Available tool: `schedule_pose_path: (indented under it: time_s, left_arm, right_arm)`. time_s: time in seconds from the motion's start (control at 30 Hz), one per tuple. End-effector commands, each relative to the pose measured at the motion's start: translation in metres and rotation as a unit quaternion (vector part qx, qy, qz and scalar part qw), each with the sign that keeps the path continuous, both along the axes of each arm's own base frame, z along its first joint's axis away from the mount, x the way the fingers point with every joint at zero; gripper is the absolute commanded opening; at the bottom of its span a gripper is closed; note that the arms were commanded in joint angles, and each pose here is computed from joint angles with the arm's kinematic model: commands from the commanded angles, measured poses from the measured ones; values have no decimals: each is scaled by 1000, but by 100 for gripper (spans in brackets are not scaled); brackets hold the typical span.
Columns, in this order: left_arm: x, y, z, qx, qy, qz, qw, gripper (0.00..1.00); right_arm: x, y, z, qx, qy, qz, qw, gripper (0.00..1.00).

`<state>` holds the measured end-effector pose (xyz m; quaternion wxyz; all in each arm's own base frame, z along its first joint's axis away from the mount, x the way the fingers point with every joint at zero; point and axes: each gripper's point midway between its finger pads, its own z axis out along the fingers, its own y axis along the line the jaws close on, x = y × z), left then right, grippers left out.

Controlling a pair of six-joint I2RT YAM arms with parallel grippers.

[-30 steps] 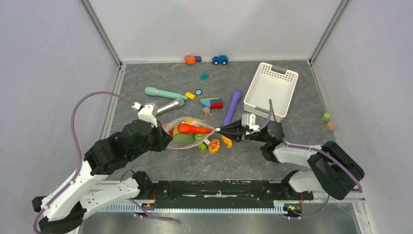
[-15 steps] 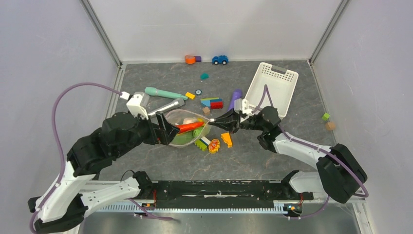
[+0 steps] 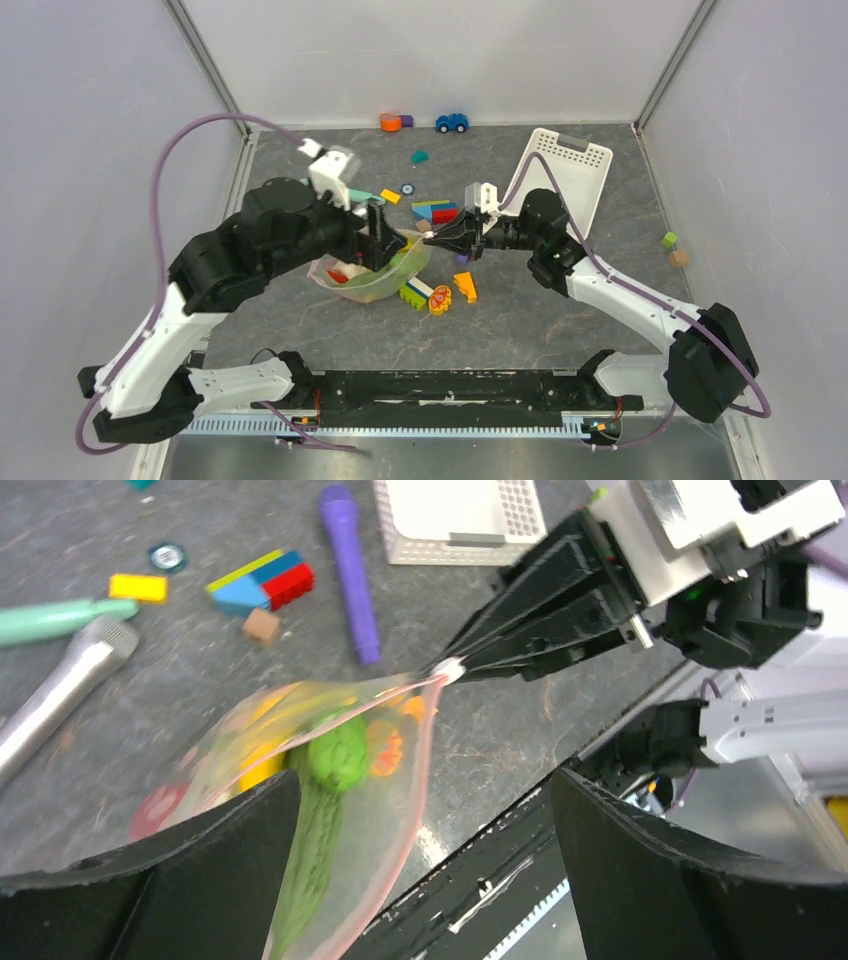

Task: Place the food in the zip-top bag and seal the zipper
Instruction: Zip the zipper food storage bag at the center of the board.

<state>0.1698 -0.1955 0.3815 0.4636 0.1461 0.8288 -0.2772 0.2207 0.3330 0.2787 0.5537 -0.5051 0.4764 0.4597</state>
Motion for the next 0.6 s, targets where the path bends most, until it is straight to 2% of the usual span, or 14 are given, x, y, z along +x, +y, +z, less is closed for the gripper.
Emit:
schedule_pose_path:
  time_s: [0.0,0.13,0.2,0.3,0.4,0.57]
  left_arm:
    - [4,-58,4,30,-73,-165,983,100]
    - [19,-73,-11,80,-156,-219,960,100]
    - [20,-75,-13,88,-197,-238,947,100]
    - [17,-78,-17,90,-240,-266,929,94]
    - [21,-78,-23,99,-255,-265,925,79]
    - [35,-83,-42,131,-233,-257,929,56]
  right_arm:
    - [1,4,30,16,-23,11,1000,0]
    - [-2,6,29,11,-20,29,999,0]
    - [-2,8,28,6,-15,35,999,0]
    - [-6,10,27,3,-12,54,998,0]
    - [-8,11,23,-1,-9,61,998,0]
    - [-9,10,21,-4,-10,67,998,0]
